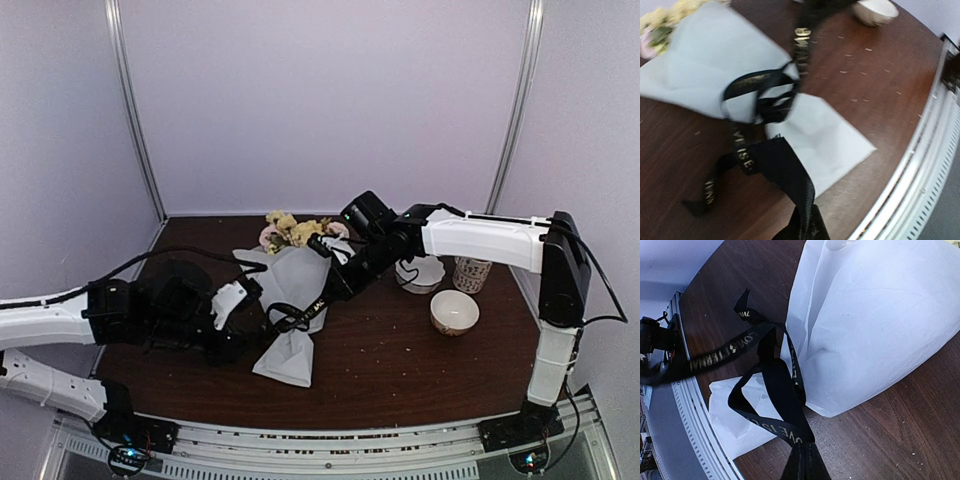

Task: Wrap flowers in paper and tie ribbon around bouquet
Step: Cross the half-tied ribbon over the folded bouquet.

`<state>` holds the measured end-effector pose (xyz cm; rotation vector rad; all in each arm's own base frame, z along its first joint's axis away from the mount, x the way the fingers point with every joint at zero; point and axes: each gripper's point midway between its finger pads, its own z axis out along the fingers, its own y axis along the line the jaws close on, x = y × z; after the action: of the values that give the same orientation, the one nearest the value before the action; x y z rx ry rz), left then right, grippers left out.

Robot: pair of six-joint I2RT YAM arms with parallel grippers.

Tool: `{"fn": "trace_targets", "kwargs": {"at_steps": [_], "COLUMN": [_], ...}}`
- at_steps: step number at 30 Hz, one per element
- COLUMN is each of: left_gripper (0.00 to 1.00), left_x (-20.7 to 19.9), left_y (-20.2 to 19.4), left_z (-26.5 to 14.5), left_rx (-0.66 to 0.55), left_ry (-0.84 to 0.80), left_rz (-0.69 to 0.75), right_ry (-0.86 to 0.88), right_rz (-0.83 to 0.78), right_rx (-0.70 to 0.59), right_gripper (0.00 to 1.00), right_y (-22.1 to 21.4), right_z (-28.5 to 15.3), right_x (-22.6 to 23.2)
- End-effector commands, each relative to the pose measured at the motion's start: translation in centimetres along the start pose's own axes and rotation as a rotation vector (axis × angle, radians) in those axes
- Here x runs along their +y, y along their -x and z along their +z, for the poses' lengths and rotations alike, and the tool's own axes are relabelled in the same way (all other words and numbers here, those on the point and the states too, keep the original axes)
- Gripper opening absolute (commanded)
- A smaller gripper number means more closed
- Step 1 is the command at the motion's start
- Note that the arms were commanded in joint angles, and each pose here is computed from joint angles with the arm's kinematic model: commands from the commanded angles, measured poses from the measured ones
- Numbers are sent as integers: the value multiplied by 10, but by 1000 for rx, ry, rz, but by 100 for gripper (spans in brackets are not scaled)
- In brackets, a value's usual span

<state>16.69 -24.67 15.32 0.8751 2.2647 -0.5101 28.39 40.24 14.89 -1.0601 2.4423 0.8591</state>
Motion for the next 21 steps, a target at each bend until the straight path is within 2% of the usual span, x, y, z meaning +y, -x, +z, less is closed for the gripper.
{"fn": "trace_targets", "kwargs": {"at_steps": [1, 4, 9, 12, 17, 20, 21], "left_gripper": [0, 0, 0, 0, 0, 0, 10], "left_x": [-75, -103, -147, -171, -203, -202, -200], "left_y": [4, 9, 61, 75, 86, 82, 82], "left_z": [26, 49, 75, 90, 108, 120, 121], "left_rx": [91, 141, 76, 79, 66, 104, 102], "left_ry": [-286, -337, -417, -407, -495, -467, -456], "left_rz": [189, 305, 457, 595, 636, 660, 667], "right_ry": [-8, -19, -32, -31, -29, -26, -24], "right_rz": [-28, -34, -49, -55, -57, -55, -56], "right_rx": [-49, -52, -50, -58, -58, -53, -51], "right_gripper": [0, 0, 0, 0, 0, 0, 0], "right_y": [18, 21, 24, 26, 26, 25, 24], "right_z": [-14, -17, -21, -24, -23, -22, -22], "right_x": [8, 8, 8, 9, 9, 9, 10]}}
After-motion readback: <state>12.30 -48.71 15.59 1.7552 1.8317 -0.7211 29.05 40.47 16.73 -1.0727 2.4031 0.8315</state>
